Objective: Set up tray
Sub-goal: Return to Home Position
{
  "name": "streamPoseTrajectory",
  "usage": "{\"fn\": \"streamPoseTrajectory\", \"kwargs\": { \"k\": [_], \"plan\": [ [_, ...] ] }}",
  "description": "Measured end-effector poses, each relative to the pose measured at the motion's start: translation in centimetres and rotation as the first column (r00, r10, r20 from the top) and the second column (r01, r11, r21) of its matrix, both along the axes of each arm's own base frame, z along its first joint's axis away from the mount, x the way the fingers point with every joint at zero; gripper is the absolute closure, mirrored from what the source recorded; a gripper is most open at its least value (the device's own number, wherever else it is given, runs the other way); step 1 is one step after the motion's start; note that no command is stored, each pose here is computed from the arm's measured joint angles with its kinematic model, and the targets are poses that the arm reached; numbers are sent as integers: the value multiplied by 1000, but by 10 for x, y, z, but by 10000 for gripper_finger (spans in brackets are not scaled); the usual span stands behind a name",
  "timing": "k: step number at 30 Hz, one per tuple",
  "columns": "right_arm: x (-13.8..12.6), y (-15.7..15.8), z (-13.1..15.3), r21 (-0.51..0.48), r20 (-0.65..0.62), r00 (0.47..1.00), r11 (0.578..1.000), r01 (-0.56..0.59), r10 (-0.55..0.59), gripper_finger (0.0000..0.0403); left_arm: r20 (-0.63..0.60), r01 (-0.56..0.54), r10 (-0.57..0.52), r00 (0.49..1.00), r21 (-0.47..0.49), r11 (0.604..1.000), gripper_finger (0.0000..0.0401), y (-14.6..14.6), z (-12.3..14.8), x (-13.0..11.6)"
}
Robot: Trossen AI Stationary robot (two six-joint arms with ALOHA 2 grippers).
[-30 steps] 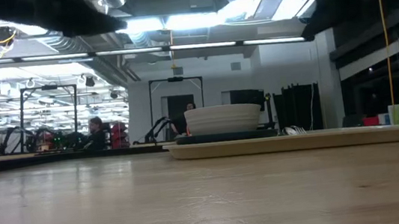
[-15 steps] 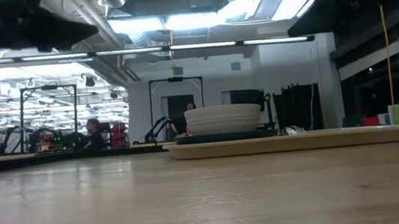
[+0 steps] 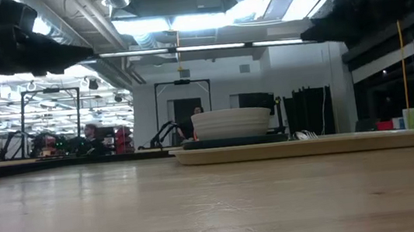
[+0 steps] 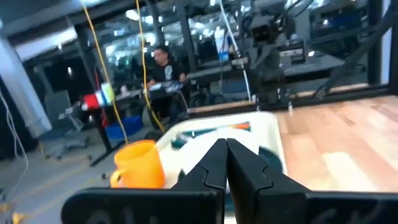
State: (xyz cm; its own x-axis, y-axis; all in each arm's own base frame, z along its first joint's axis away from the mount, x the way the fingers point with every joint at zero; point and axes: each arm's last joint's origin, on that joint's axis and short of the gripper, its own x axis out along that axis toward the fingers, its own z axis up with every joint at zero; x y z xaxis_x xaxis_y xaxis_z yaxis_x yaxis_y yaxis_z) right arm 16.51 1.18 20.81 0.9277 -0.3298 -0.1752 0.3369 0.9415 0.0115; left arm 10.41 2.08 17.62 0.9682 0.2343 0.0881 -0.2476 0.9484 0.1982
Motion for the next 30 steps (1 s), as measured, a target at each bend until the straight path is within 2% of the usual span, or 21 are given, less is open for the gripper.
{"fn": "streamPoseTrajectory", "kwargs": {
  "k": [4,11,15,19,22,26,30],
  "plan": [
    [-14,-2,-12,-1,22,1000,1000,-13,13,396,-14,-25,24,1000,-37,999,400,5,-2,-1],
    [-44,-6,-6,-116,68,996,992,-57,65,396,-13,-98,98,995,-50,994,399,13,-2,-3],
    [-66,-10,-10,-76,55,997,996,-49,53,396,-10,-123,123,992,-54,991,400,15,-2,-4],
    [-81,-10,-9,-74,103,986,989,-127,134,396,-4,-127,127,992,-62,990,398,16,-2,-4],
    [-80,-9,-11,-123,104,980,980,-159,172,396,-4,-127,127,992,-64,990,400,16,-2,-4],
    [-72,-8,-31,-138,79,977,973,-185,197,396,-9,-131,130,991,-66,989,398,16,-2,-4],
    [-69,-6,-34,-168,128,959,958,-231,254,396,-11,-134,134,991,-66,989,399,16,-2,-4]
  ]
}}
